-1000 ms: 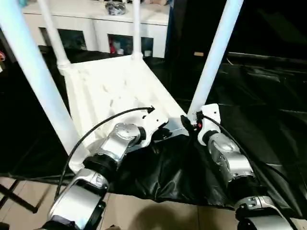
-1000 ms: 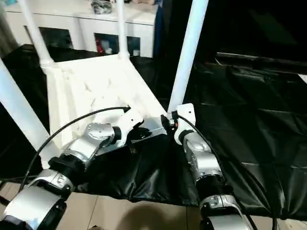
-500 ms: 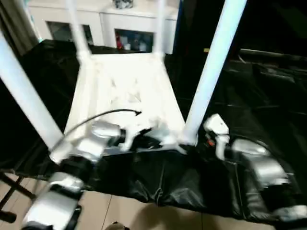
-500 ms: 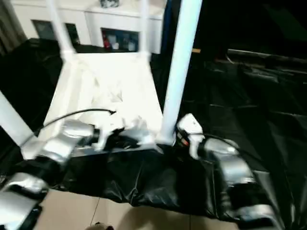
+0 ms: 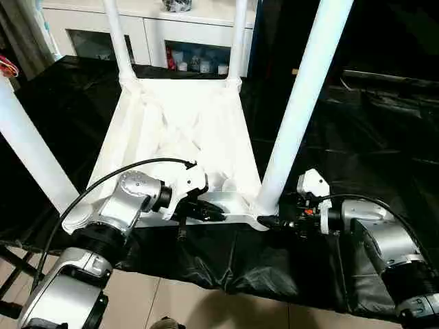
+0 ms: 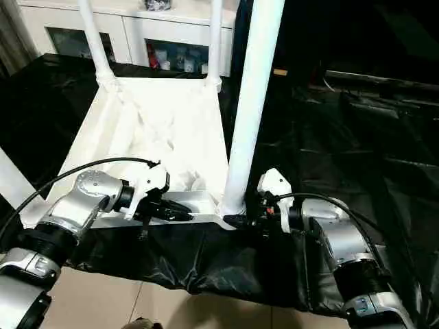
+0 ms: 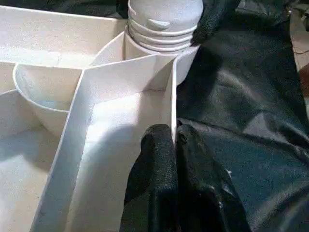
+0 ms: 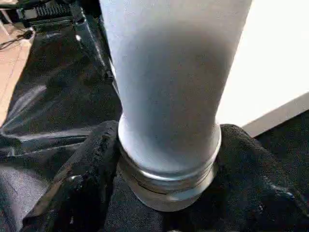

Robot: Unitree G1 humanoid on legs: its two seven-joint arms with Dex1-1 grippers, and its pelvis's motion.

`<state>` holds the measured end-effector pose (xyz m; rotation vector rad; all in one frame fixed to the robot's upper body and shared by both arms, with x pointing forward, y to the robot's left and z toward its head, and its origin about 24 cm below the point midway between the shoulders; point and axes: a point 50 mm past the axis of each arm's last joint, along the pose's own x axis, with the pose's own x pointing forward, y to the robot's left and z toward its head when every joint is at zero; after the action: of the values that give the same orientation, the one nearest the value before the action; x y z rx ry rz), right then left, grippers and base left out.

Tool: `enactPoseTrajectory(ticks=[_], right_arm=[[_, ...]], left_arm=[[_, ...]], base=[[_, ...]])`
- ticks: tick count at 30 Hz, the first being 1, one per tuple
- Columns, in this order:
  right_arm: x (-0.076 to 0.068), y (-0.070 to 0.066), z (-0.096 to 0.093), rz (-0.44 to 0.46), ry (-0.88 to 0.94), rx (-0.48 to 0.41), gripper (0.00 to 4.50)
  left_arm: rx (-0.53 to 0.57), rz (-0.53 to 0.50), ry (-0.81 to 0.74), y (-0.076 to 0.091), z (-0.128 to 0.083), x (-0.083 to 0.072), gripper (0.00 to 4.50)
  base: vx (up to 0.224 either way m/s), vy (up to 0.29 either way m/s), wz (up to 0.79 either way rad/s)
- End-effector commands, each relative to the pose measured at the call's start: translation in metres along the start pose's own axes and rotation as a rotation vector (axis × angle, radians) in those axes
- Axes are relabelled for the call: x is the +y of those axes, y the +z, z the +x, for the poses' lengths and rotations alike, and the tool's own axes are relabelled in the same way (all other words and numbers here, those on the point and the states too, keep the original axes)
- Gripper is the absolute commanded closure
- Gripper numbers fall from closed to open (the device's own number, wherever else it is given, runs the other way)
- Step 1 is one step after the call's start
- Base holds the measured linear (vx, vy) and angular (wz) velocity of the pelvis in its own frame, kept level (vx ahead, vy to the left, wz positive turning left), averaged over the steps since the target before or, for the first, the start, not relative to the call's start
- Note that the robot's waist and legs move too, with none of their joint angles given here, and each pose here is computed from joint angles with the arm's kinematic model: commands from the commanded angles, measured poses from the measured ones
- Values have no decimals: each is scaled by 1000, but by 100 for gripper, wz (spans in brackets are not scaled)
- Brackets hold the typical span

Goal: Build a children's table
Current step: Rotate leg to tighten

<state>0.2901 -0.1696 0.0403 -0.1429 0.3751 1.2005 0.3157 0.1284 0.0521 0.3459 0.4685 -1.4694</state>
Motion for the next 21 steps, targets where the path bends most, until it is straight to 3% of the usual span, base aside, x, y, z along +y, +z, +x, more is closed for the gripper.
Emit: enactPoseTrajectory(ticks=[1,11,16,17,19,21], right_arm=[[8,7,12,-16,90,-24,169],[17,-3,26,25,29,-52,175],[8,-11,56,133,-295,-93,175],[8,-11,56,134,-298,-93,176],[7,-8,79,227,-461,-115,176],[6,-7,86,257,-515,-117,176]], left_arm=[[-36,39,-25,11,6,-2,450],[-46,32,153,14,20,8,450],[-92,12,279,31,50,13,450],[-92,12,279,31,50,13,450],[-102,7,295,40,68,10,450],[-101,7,298,42,72,8,450]], base=[[0,0,0],[0,0,0],[0,0,0],[0,0,0],[0,0,0],[0,0,0]])
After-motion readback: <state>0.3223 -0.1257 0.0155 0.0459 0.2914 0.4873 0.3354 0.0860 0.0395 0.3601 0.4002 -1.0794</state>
